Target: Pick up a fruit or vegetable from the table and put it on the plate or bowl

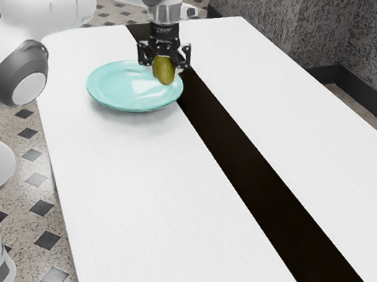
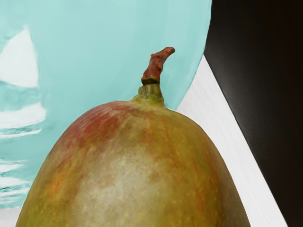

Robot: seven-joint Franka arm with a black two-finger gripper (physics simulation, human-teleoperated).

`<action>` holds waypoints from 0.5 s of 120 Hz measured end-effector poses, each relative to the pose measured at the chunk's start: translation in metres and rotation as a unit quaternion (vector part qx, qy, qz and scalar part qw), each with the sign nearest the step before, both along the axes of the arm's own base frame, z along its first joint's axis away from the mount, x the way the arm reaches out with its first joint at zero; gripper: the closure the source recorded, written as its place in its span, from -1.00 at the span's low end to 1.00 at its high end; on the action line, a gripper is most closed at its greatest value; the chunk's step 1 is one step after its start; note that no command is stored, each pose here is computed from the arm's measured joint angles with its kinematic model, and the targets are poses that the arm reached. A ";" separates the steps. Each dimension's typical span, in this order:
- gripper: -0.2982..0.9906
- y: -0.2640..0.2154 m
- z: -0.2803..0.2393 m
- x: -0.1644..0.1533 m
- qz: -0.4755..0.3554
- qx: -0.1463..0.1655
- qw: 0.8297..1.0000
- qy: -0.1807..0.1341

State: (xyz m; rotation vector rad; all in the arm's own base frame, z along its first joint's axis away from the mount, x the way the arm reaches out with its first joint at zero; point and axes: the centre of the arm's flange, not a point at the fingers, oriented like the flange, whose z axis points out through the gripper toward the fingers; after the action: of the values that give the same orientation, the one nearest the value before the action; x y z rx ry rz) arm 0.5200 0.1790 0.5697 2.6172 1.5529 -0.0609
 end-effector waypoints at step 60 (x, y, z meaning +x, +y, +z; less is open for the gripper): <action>0.04 0.108 -0.072 0.075 -0.039 0.008 0.999 0.006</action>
State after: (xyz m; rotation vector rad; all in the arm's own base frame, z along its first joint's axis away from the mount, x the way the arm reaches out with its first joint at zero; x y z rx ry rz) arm 0.5950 0.2872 0.4974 2.6938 1.4621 -0.0716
